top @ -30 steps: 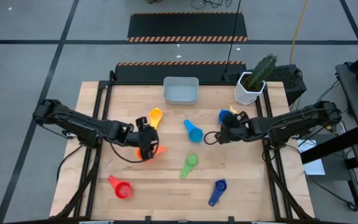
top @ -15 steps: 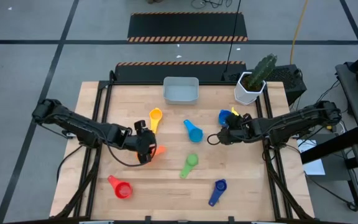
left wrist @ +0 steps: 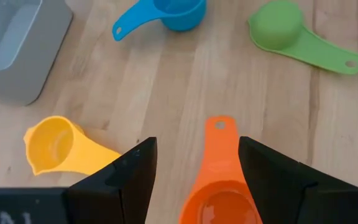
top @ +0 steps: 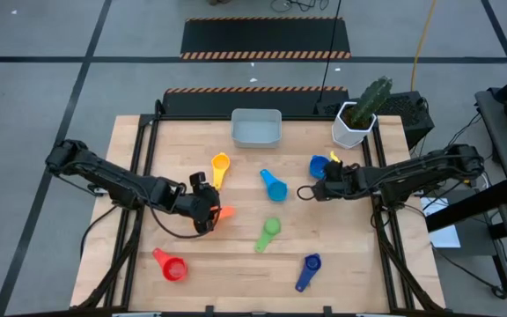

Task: Nest measuring cups in basket
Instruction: Stack the blue measuring cup into the orange measuring cup

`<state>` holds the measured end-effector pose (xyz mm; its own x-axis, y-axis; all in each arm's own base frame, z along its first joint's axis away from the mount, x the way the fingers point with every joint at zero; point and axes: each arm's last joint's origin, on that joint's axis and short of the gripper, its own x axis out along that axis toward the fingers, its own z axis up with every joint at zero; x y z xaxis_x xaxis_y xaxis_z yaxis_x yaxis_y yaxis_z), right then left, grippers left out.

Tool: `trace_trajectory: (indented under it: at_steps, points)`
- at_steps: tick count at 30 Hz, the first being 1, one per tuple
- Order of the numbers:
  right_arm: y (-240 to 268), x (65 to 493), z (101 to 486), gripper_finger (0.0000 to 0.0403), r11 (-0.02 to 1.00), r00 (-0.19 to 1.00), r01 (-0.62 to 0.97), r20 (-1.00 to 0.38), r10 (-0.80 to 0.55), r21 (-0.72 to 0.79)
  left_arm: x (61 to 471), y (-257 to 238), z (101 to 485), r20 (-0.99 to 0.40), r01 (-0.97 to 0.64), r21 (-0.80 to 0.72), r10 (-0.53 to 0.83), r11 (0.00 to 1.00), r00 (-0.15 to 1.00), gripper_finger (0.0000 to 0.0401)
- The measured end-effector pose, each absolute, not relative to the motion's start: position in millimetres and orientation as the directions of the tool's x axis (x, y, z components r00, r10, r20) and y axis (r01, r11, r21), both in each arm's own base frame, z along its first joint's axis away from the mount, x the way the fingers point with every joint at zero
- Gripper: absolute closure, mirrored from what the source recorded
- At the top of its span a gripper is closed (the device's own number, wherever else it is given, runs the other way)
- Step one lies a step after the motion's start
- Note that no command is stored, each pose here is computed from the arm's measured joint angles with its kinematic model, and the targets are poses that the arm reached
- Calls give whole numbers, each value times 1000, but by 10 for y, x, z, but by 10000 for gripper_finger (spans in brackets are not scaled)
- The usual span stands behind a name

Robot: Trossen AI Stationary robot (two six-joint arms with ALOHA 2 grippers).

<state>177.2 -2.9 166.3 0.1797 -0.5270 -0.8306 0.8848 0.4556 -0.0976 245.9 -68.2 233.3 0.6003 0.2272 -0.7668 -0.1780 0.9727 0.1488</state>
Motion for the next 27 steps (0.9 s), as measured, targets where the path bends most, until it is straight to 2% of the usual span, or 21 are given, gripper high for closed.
trace_trajectory:
  at_steps: [10,18,22,27]
  points:
    - [-105,1741,1430,101,511,232,859,-864,-448,-34,2495,-699,2361,-746,-170,123,204,978,634,171]
    - [-143,1665,1291,102,538,229,841,-861,-454,-60,2508,-703,2370,-737,-167,117,198,979,647,171]
    - [-145,1615,1215,121,544,225,836,-863,-452,-67,2524,-711,2383,-726,-153,111,185,982,662,171]
    - [-144,1593,1160,163,559,245,827,-859,-449,-56,2527,-728,2388,-723,-138,108,173,985,669,171]
